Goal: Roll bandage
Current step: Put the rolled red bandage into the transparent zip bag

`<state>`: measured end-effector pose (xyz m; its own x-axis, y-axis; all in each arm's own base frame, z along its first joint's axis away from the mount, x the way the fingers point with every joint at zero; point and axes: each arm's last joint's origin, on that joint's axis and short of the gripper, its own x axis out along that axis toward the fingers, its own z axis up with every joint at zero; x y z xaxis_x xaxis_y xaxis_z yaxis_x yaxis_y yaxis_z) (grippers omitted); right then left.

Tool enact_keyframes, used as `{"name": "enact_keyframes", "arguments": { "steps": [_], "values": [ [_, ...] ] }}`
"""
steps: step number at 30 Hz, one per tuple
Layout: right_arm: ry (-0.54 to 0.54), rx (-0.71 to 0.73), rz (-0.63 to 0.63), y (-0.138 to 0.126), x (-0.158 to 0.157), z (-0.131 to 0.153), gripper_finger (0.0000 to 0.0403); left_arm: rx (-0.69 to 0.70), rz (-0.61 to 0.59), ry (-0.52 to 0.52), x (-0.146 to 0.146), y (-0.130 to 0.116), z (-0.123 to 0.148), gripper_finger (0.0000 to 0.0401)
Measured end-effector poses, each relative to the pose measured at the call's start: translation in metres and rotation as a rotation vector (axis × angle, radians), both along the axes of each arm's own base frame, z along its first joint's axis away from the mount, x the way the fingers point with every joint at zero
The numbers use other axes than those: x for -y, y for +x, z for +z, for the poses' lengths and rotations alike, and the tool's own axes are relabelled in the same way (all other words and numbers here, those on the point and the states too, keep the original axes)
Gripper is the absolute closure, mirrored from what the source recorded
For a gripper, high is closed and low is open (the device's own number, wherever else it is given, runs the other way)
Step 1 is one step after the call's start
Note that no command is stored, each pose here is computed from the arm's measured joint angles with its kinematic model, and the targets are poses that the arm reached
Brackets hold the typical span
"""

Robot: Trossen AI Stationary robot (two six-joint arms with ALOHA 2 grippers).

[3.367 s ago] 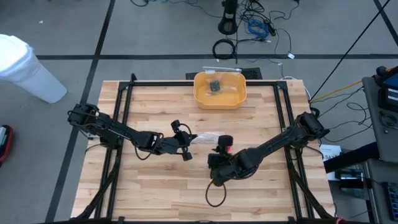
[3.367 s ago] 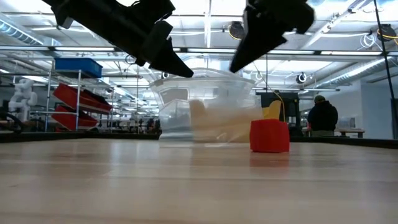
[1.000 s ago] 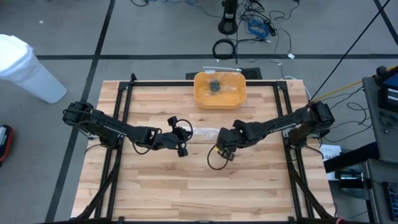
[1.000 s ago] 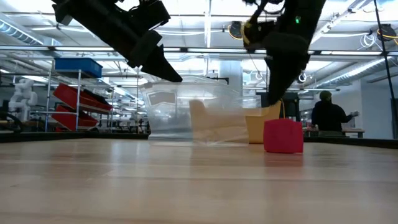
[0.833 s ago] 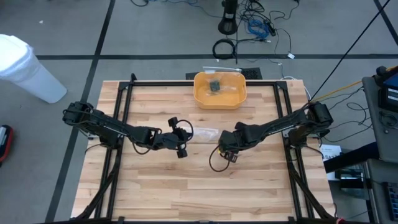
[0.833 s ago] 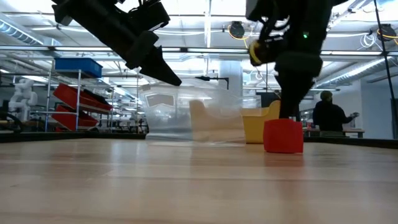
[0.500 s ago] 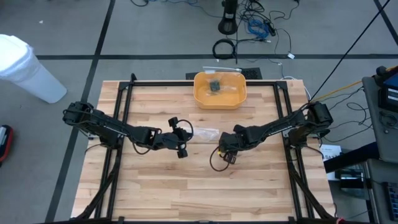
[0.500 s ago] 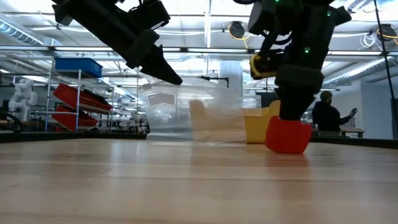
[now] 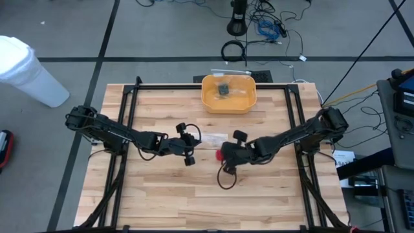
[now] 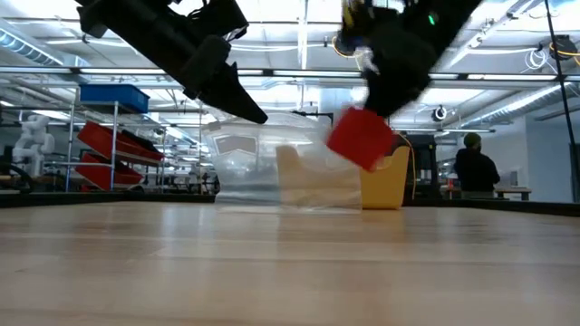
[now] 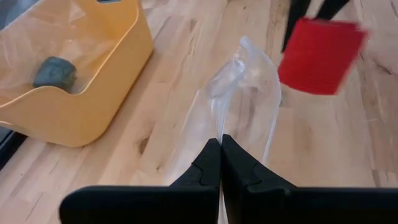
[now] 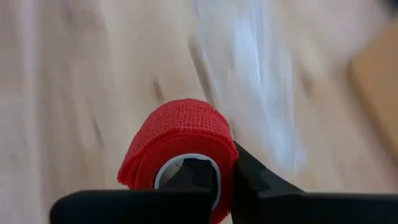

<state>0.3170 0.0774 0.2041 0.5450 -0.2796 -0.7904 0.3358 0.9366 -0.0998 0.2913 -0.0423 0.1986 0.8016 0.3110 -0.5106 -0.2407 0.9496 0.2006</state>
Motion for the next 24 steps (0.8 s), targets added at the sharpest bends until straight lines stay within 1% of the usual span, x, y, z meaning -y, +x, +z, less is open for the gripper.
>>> {"name": "enact_keyframes", "arguments": {
  "steps": [3, 6, 9, 11, 15, 18, 21, 24],
  "values": [
    [-0.088, 0.156, 0.035, 0.013, -0.009, 0.018, 0.0396, 0.005, 0.007, -0.009, 0.000, 0.000, 0.000, 0.0401],
    [-0.203, 0.291, 0.025, 0.022, -0.013, 0.028, 0.0396, 0.013, 0.017, -0.035, 0.000, 0.000, 0.000, 0.0401],
    [-0.359, 0.324, -0.023, 0.026, -0.014, 0.029, 0.0396, 0.025, 0.028, -0.075, -0.001, 0.001, 0.000, 0.0401],
    [-0.480, 0.305, -0.049, 0.028, -0.016, 0.025, 0.0396, 0.046, 0.044, -0.094, -0.003, 0.002, 0.001, 0.0401],
    [-0.713, 0.220, -0.046, 0.034, -0.022, 0.011, 0.0396, 0.121, 0.063, -0.144, -0.008, 0.006, 0.007, 0.0401],
    [-0.849, 0.138, -0.019, 0.041, -0.027, -0.003, 0.0396, 0.160, 0.053, -0.191, -0.010, 0.008, 0.009, 0.0401],
    [-0.922, 0.071, -0.001, 0.043, -0.031, -0.017, 0.0396, 0.172, 0.047, -0.232, -0.012, 0.009, 0.010, 0.0401],
    [-0.982, 0.038, -0.039, 0.044, -0.033, -0.028, 0.0396, 0.204, 0.043, -0.258, -0.013, 0.011, 0.012, 0.0401]
  ]
}}
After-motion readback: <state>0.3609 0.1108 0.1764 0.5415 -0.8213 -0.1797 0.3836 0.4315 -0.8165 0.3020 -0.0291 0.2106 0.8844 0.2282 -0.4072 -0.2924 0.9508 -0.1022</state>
